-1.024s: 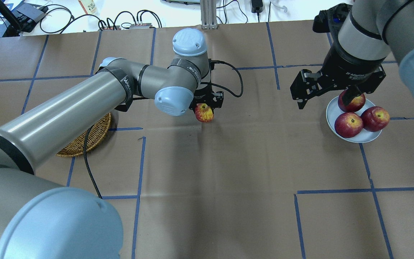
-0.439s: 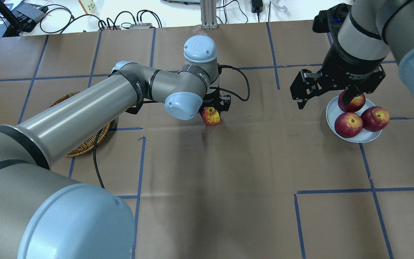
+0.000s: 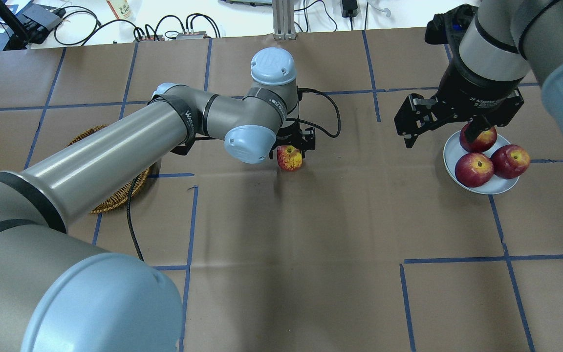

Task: Transfer apple from basket to plate
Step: 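Open the left gripper, release the apple, and raise the arm, then move the right gripper over the apple at the table center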

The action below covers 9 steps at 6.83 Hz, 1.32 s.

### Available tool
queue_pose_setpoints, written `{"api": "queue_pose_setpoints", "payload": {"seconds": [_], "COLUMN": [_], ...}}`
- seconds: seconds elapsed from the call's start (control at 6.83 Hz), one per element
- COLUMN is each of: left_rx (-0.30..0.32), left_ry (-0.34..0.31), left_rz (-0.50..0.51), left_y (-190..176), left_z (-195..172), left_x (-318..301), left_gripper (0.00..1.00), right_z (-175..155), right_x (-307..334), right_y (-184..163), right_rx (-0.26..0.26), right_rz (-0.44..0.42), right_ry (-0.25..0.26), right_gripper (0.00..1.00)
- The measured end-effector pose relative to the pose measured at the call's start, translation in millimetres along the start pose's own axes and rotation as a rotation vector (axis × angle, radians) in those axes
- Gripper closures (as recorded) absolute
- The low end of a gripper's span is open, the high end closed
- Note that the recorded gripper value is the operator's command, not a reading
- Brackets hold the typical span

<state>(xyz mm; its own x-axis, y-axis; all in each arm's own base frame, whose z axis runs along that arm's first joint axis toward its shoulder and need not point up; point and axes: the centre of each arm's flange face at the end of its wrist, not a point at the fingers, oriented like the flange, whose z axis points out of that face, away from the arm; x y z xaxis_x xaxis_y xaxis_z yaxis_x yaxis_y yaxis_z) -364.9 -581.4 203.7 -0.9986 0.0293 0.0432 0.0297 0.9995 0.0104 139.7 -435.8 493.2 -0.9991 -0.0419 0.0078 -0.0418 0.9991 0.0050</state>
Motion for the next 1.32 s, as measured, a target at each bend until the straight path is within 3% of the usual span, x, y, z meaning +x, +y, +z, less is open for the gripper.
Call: {"api": "queue_pose_setpoints", "payload": {"seconds": [0.29,0.73,1.02,1.32], "left_rx": [0.027,0.005,-0.043,-0.056], "left_ry": [0.004,-0.008,-0.011,-0.011], "left_rz": [-0.004,0.038,0.036,0.035], "left_y": [4,25,69,120], "left_z": [-62,-195,-256,-299], "left_x": [-16,-122,-168,-178], "left_gripper": [0.01,0.01,0.01,0.01], "right_z": [0,1,4,5], "right_x": [0,0,-1,-7], "right_y": [-1,-3,-11,-28], "right_rx": [-0.001,0.003,0.012,0.013], "right_rz": [0.000,-0.001,0.000,0.033], "right_ry": [0.001,-0.002,-0.005,-0.010], "right_gripper": [0.00,0.00,0.00,0.00]}}
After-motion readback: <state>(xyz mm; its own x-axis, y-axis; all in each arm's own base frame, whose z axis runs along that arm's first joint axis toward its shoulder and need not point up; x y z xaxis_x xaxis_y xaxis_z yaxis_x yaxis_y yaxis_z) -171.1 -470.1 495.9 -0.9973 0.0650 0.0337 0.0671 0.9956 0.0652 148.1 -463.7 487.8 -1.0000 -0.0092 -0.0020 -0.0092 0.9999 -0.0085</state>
